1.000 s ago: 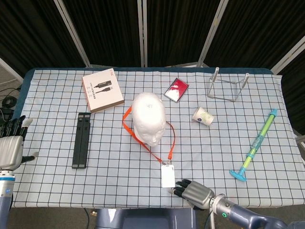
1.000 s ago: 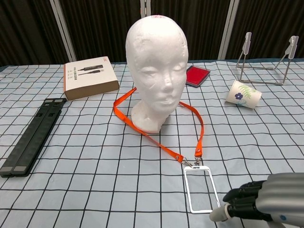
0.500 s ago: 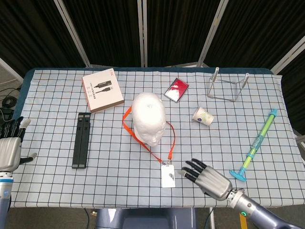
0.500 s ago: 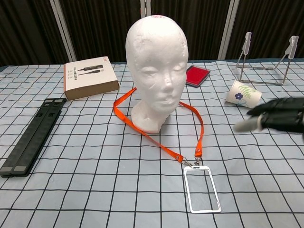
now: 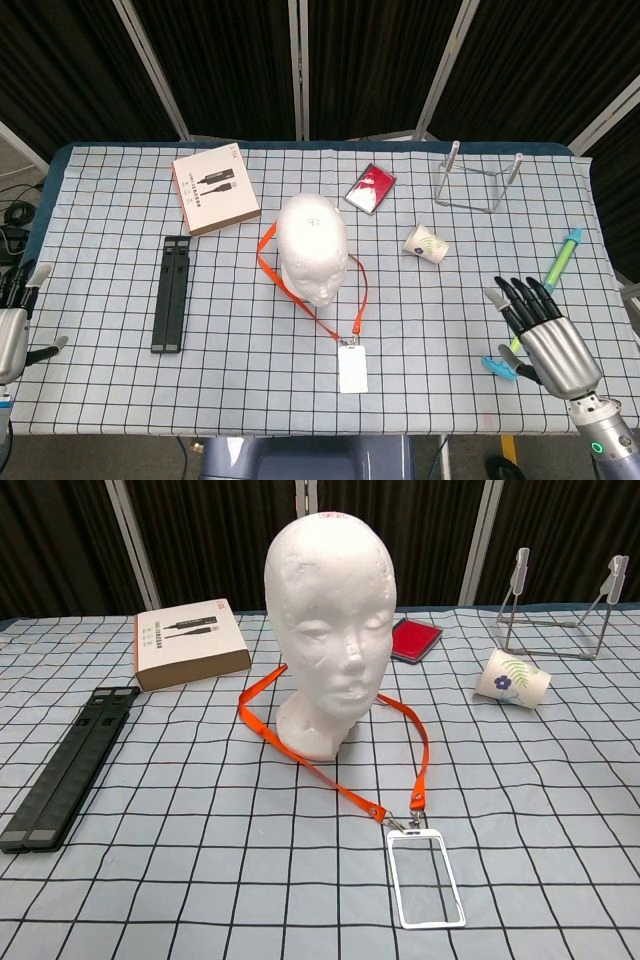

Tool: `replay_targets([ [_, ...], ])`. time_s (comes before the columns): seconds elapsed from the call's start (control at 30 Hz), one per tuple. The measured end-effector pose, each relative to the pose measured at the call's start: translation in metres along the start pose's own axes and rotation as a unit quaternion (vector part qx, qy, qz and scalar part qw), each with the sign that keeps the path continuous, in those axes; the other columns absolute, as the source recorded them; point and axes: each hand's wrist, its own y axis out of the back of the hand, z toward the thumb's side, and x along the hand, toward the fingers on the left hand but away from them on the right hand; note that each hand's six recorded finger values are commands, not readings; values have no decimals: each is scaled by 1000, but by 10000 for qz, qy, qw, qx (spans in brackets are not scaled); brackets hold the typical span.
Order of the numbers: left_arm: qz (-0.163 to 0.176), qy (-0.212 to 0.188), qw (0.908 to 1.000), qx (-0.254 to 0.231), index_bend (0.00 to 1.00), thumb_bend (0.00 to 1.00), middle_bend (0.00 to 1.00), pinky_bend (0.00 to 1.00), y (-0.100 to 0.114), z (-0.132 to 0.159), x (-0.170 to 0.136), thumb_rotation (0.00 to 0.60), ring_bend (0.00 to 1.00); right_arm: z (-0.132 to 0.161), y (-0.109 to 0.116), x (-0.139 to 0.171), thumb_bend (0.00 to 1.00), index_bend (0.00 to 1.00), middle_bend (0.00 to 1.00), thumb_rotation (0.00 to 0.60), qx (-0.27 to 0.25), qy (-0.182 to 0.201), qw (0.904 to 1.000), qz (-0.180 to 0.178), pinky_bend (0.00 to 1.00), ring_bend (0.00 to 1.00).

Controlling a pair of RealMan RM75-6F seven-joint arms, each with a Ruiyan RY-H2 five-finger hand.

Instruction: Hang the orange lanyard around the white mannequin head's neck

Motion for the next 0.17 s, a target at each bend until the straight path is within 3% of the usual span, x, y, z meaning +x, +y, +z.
replay_targets([
  [0.17,11,-13,10000,-9,0,0,0,0,-2,-4,-11,600,0,-19,-8,7,0,0,0,600,-278,-603,9978,25,0,0],
])
